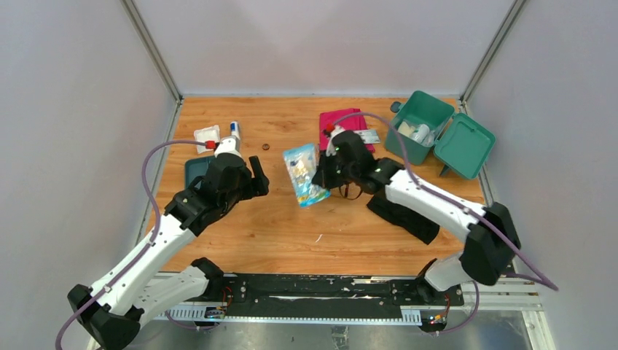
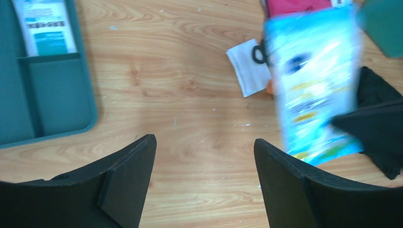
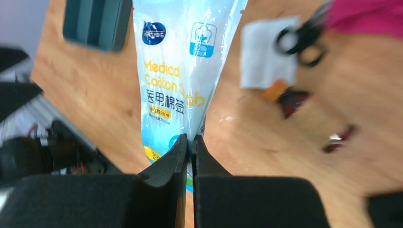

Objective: Organize the medicine kit

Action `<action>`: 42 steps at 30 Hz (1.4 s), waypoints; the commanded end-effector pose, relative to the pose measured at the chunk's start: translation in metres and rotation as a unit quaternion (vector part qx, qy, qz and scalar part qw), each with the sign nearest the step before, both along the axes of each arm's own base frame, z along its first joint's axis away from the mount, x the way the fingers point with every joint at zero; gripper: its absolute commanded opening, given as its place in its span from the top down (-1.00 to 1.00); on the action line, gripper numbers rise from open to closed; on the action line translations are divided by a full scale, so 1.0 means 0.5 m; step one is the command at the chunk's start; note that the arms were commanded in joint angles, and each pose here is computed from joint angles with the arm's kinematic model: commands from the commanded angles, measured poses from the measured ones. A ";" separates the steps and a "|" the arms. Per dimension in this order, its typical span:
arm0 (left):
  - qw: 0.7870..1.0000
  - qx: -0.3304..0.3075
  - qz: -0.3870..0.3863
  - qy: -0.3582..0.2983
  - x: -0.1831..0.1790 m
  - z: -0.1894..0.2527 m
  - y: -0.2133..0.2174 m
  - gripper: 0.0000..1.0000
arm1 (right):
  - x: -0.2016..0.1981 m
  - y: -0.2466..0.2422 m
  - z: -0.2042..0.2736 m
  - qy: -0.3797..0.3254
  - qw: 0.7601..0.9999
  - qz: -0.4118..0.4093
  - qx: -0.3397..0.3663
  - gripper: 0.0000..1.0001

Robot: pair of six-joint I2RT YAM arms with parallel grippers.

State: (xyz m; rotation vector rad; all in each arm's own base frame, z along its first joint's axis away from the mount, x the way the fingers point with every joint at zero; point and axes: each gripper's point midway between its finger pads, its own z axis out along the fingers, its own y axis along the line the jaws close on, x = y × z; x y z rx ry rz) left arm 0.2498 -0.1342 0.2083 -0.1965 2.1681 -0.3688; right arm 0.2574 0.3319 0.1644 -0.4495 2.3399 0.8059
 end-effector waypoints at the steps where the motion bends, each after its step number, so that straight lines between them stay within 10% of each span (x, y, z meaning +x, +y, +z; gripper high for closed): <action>1: 0.997 0.069 0.026 0.007 -0.031 -0.001 0.071 -0.67 | 0.104 -0.170 0.120 -0.089 0.988 -0.125 -0.031 1.00; 8: 0.994 0.110 0.029 -0.010 -0.037 0.026 0.105 -0.85 | 0.232 -0.527 0.198 -0.121 0.901 -0.414 -0.050 1.00; 16: 0.981 0.191 0.032 -0.013 -0.017 0.030 0.136 -0.87 | 0.359 -0.724 0.166 -0.067 0.831 -0.551 -0.035 1.00; 34: 0.966 0.259 0.018 0.018 0.012 -0.023 0.138 -0.91 | 0.535 -0.724 -0.017 0.061 0.857 -0.512 0.010 1.00; 42: 0.966 0.257 0.020 0.021 0.011 -0.025 0.139 -0.92 | 0.521 -0.729 -0.004 0.051 0.854 -0.517 -0.015 0.07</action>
